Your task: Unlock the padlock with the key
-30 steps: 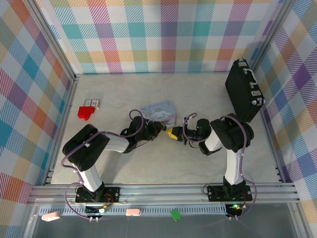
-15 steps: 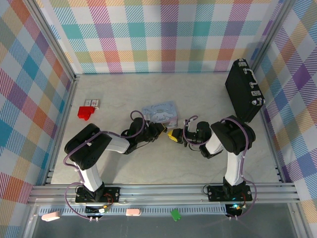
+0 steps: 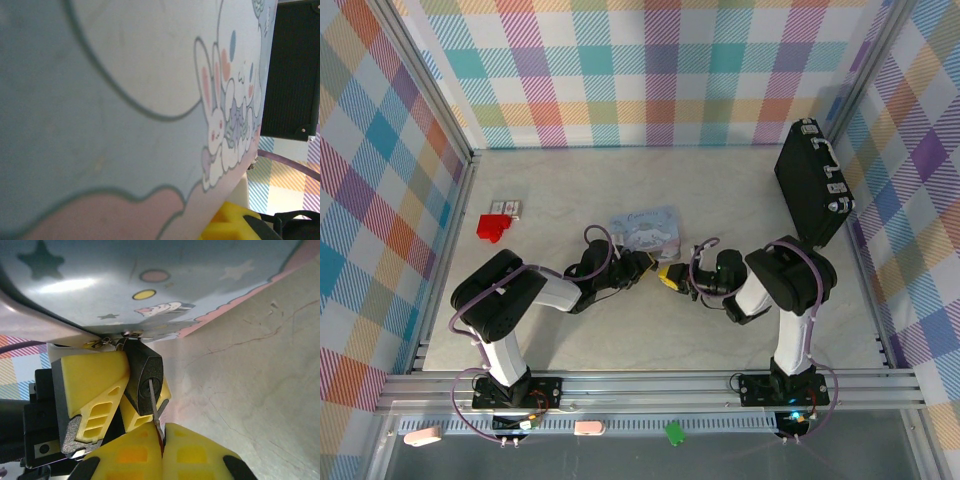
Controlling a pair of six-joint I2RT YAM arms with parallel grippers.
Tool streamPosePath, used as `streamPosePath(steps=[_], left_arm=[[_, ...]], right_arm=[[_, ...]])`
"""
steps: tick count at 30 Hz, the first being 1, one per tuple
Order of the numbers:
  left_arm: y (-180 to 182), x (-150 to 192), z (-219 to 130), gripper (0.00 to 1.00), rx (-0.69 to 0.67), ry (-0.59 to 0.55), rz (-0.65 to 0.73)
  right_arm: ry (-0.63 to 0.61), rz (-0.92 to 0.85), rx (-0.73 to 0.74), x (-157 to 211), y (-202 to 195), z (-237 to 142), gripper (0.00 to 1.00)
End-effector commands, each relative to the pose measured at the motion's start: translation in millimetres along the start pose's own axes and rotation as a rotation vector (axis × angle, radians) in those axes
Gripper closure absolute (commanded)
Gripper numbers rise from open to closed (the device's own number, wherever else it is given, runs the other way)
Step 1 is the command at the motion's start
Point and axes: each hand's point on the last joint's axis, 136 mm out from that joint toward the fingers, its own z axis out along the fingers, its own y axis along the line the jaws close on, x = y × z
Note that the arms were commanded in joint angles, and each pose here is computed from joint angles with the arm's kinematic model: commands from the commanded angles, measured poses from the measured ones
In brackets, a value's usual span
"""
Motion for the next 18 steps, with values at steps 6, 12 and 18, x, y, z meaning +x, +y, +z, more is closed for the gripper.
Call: streamPosePath(steps=[6, 12, 18], left_arm=[[1, 20, 2, 0.76, -0.004, 0.079, -0.013], [10, 19, -3, 0.78, -0.060, 0.070, -0.004], [5, 21, -5, 0.93, -0.057, 0.091, 0.028]], right_arm=[[0.111, -0.077, -0.058, 30, 17, 1, 1.00], [0.107, -0.078, -0.039, 29, 14, 0, 1.00], [0.087, -0.076, -0.005, 16, 5, -9, 1.00]])
